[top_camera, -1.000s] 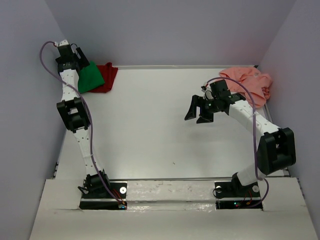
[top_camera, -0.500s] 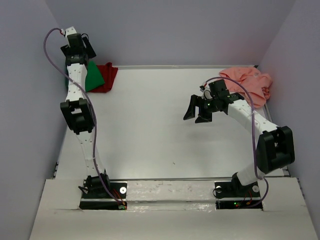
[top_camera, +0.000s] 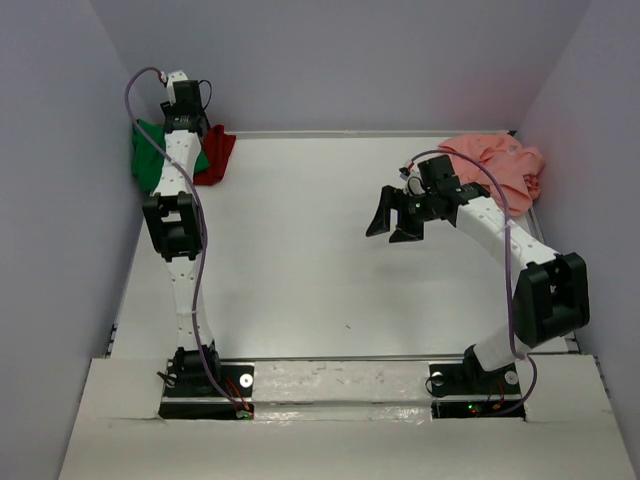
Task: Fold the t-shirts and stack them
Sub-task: Neatly place the folded tshirt to the corner
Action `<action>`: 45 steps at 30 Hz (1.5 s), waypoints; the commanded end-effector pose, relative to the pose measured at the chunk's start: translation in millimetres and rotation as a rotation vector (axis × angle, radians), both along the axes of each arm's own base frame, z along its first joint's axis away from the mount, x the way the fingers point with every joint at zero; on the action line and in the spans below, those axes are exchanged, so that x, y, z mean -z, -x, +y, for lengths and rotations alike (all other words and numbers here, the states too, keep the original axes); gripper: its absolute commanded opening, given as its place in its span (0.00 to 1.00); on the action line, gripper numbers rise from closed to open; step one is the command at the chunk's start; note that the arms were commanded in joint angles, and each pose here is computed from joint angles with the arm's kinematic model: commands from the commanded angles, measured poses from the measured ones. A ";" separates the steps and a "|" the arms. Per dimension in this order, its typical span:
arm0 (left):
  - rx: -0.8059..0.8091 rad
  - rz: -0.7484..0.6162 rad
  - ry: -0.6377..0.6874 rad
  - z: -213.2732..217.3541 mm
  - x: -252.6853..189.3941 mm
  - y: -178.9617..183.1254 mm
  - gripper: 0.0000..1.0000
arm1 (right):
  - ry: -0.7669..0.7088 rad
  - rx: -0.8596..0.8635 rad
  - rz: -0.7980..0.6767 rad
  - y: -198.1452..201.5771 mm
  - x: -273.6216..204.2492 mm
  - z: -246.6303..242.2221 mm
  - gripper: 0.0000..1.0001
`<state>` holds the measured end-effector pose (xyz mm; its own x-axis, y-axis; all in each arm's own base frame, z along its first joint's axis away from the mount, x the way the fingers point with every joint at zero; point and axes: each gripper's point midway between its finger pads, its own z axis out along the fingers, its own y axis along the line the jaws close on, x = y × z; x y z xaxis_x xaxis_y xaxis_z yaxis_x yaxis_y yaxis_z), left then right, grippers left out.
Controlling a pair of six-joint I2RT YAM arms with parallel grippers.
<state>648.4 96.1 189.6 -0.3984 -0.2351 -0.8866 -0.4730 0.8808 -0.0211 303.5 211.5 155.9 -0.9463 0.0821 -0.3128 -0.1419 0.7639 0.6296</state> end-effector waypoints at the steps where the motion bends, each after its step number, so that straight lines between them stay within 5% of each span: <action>1: -0.082 -0.022 -0.056 19.7 -17.0 3.9 0.58 | -0.019 -0.025 -0.045 -5.2 -24.3 6.7 0.85; 19: -0.121 0.069 -0.164 16.8 45.8 -8.6 0.64 | 0.032 -0.029 0.003 -5.1 -45.1 8.2 0.85; 45: -0.100 0.121 -0.157 14.2 89.0 -13.6 0.63 | 0.033 -0.046 0.015 -8.6 -50.3 24.2 0.85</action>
